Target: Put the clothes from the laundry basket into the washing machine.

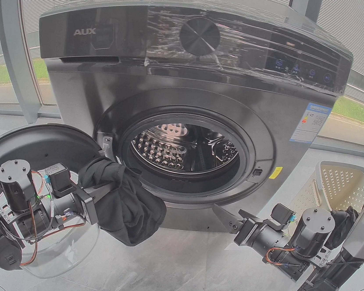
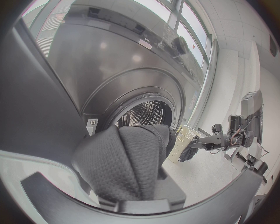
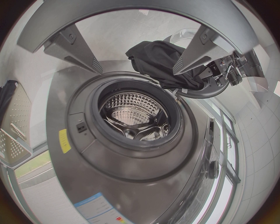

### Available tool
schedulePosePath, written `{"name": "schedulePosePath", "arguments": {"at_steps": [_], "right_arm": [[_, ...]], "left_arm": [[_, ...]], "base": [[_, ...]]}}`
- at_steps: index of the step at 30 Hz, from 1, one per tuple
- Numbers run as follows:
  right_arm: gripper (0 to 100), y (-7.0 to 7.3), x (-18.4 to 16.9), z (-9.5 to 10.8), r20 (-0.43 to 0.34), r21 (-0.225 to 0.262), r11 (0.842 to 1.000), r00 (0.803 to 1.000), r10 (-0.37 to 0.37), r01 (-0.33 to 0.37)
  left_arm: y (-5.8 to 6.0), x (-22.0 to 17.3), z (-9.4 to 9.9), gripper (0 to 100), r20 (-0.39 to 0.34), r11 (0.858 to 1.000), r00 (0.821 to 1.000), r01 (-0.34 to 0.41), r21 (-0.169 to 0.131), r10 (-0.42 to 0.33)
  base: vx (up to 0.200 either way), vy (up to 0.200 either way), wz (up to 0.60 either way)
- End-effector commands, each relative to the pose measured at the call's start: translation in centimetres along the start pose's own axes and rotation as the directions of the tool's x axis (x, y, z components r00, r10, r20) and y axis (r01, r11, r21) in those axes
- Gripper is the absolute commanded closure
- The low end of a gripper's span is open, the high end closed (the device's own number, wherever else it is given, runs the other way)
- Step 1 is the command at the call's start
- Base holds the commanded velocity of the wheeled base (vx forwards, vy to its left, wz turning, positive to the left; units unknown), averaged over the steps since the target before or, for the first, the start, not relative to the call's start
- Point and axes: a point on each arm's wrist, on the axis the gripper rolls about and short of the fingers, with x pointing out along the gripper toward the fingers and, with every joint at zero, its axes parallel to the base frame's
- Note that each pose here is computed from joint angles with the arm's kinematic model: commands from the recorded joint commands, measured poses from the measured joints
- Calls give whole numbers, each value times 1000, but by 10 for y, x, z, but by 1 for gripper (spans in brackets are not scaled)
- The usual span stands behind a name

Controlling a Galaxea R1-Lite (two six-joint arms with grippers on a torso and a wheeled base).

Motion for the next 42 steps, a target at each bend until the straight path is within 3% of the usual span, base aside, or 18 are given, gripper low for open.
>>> {"name": "schedulePosePath", "arguments": {"at_steps": [1, 8, 16, 20, 22, 32, 36, 42], "right_arm": [[0, 1, 0, -1, -3, -1, 1000, 1000, 4, -4], [0, 1, 0, -1, -4, -3, 1000, 1000, 3, -3], [0, 1, 0, -1, -3, -3, 1000, 1000, 4, -4], [0, 2, -1, -2, -8, -5, 1000, 1000, 6, -6], [0, 2, -1, -2, -8, -5, 1000, 1000, 7, -7], [0, 6, -2, -6, -22, -7, 1000, 1000, 18, -18], [0, 7, -3, -7, -30, -11, 1000, 999, 21, -21], [0, 6, -4, -8, -34, -50, 999, 999, 19, -21]], "left_arm": [[0, 0, 0, 100, 1, 1000, 1000, -1, 2, 1], [0, 0, 0, 100, 1, 1000, 1000, -2, 6, 2], [-2, -1, -1, 100, -6, 1000, 1000, 5, 8, -5], [-4, -1, -2, 100, -11, 998, 1000, 9, 55, -9], [-3, -1, -3, 100, -13, 998, 1000, 9, 64, -9], [-3, -1, -5, 100, -23, 998, 1000, 9, 63, -7], [-3, -1, -6, 100, -26, 998, 1000, 10, 62, -9], [-8, 0, -6, 100, -30, 998, 999, 30, 63, -28]], "base": [[0, 0, 0], [-171, -86, 0], [0, 0, 0], [0, 0, 0], [0, 0, 0], [0, 0, 0], [200, 0, 0], [67, 0, 0]]}}
